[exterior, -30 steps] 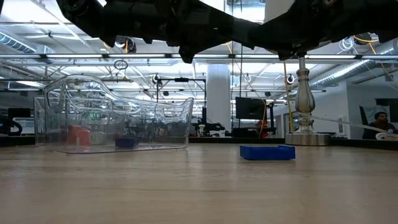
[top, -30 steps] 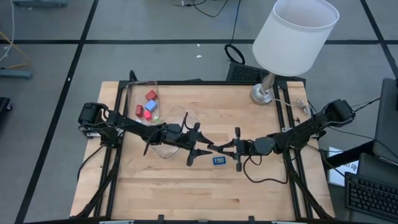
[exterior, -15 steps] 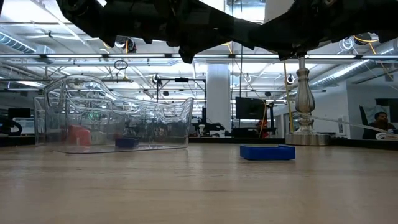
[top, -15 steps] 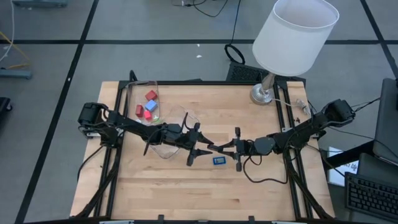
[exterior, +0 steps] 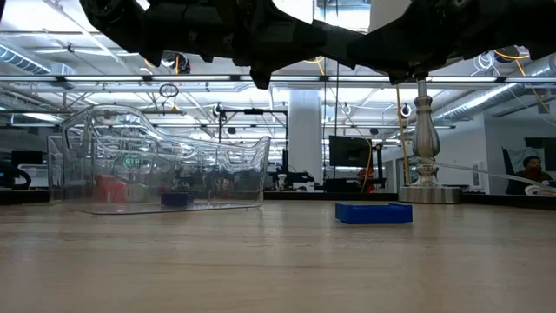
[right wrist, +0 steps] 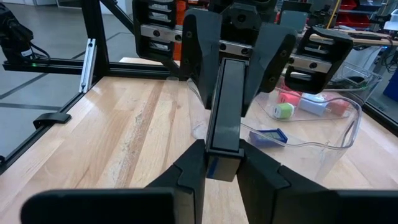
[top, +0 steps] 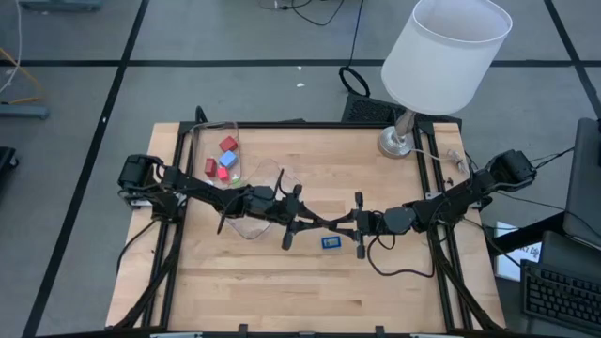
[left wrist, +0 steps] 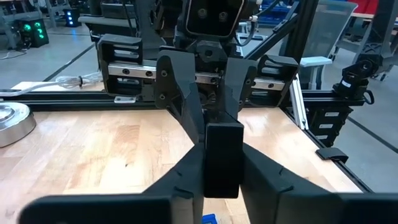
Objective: Pick & Place Office items
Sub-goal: Put the black digital clock into the bottom transparent bin
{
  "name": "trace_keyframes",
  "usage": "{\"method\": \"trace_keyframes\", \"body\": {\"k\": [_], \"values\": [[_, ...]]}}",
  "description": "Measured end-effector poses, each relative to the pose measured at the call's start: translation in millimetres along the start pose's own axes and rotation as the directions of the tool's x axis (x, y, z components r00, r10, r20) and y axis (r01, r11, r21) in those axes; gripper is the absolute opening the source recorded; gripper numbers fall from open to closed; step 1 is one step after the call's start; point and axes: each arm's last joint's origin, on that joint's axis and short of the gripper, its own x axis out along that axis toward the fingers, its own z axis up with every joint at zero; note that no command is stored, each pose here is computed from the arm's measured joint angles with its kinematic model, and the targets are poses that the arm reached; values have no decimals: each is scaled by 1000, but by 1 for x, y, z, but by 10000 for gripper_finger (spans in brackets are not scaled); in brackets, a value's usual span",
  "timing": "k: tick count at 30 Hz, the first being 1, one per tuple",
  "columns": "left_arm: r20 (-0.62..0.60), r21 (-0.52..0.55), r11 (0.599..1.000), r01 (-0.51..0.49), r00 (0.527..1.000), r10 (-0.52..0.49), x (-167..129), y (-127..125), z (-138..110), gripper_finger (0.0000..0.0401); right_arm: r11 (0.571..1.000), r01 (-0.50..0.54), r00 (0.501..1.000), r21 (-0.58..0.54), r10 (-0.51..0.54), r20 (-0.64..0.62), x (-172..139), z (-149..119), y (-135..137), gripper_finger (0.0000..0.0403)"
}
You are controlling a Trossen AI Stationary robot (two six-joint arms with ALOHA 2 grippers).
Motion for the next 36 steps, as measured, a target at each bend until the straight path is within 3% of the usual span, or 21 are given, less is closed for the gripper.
{"method": "trace_keyframes", "body": {"k": [3, 11, 18, 27, 31, 36], "values": [[-2, 19, 1000, 5, 1000, -5, 0, 0, 0, 65, 1000, -3, 1000, 0, 3, 0, 0, 0, 0, 62], [1, 19, 1000, -2, 1000, 2, 0, 0, 0, 83, 1000, 0, 1000, 0, 0, 0, 0, 0, 0, 74], [2, 19, 1000, -1, 1000, 1, 0, 0, 0, 62, 999, 4, 1000, 38, -3, -19, 0, -1, 0, 80], [7, 19, 1000, -7, 1000, 7, -1, 0, 1, 69, 994, 9, 999, 109, -4, -44, -12, 7, -4, 174], [-11, 19, 998, -64, 998, 64, -6, 2, 7, 60, 993, 14, 997, 120, -5, -75, -20, 10, -8, 212], [-77, -12, 988, -154, 985, 152, -29, 9, 27, 61, 988, 14, 997, 152, -2, -76, -29, 15, -10, 228]]}}
